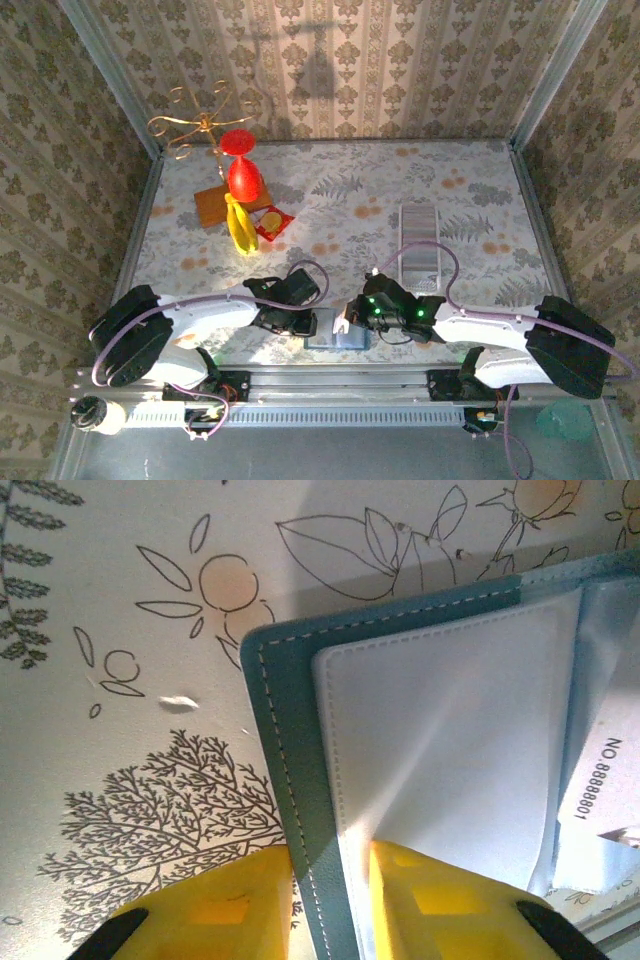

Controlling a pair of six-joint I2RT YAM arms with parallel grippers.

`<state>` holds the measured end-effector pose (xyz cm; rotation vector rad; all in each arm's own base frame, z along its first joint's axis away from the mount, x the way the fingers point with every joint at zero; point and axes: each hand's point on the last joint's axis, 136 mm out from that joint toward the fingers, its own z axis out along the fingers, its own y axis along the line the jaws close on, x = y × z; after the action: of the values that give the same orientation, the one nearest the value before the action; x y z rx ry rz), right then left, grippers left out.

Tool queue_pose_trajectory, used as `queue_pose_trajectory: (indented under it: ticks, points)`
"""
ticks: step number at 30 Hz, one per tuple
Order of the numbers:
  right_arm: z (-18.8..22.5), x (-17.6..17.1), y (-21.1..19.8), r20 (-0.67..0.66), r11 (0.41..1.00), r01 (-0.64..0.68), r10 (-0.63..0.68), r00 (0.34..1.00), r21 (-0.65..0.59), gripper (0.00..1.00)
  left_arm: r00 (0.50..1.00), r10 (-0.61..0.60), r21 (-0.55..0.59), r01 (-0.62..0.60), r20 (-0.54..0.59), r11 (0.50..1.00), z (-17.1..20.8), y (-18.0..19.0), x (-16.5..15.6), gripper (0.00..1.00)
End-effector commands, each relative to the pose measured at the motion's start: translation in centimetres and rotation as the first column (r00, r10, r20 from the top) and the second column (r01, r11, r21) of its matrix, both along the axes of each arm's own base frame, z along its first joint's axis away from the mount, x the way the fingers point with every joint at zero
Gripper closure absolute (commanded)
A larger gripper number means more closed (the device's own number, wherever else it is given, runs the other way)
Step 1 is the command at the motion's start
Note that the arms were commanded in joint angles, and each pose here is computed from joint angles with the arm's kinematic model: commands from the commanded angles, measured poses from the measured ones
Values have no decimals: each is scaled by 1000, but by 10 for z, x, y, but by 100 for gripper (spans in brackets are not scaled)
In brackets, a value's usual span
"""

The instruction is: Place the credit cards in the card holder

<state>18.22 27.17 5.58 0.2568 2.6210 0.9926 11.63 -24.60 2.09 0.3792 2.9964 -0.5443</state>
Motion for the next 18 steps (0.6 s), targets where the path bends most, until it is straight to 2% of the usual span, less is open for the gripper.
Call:
queue_pose_trajectory:
  ticks: [1, 11, 18]
  points:
    - [-3, 1, 3, 3, 1000, 13, -13, 1000, 16, 100, 1000, 6, 28, -6, -24, 1000, -5, 10, -7, 75]
    - [-2, -6, 11, -6, 999, -10, 11, 1000, 48, 100, 1000, 9, 27, -8, -26, 1000, -6, 11, -8, 76]
    - [1, -9, 1, 6, 999, 13, -14, 1000, 37, 100, 1000, 10, 29, -9, -28, 1000, -7, 11, -8, 77]
